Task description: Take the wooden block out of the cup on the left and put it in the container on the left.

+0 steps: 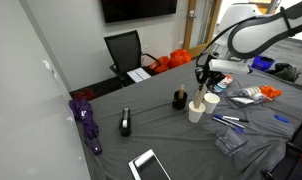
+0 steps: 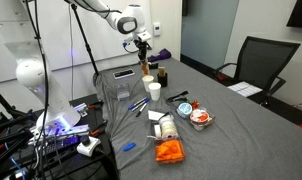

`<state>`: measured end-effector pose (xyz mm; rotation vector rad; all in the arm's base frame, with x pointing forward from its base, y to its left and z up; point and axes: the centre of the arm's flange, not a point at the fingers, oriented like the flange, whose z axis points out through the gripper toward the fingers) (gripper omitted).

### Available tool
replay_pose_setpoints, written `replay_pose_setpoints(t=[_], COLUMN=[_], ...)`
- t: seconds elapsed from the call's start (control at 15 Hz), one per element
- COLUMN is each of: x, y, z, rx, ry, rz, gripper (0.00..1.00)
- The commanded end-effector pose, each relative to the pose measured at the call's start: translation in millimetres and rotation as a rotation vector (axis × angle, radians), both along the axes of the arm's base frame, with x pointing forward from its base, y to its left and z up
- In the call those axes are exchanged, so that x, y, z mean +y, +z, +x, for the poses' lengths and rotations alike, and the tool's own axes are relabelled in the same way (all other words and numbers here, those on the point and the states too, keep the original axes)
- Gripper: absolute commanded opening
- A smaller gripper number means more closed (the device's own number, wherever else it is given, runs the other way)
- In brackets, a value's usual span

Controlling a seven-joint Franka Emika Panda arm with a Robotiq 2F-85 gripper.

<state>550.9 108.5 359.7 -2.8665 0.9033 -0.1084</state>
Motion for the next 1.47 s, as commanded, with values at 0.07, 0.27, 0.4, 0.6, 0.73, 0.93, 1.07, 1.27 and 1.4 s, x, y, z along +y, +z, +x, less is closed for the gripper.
replay_pose_setpoints(t=[0.07,0.27,0.4,0.6,0.73,0.93,1.07,1.27,1.4], x=[-11,-15,-15,-12,-8,-4,-2,0,1], y=[29,31,26,13,2,-15,-27,-44,-53], z=[-33,-51,-63,-76,-83,-91,-96,-103,-107], rx=[0.053,0.134,0.187,0.266,0.311,0.331,0.35,0.369,0.376], ry=[0.075,0.133,0.164,0.191,0.196,0.201,0.204,0.211,0.212], rz=[0.033,0.025,0.027,0.004,-0.013,-0.024,-0.041,-0.072,-0.088], gripper=[0.07,0.07,0.07,0.07,0.07,0.07,0.07,0.07,0.07])
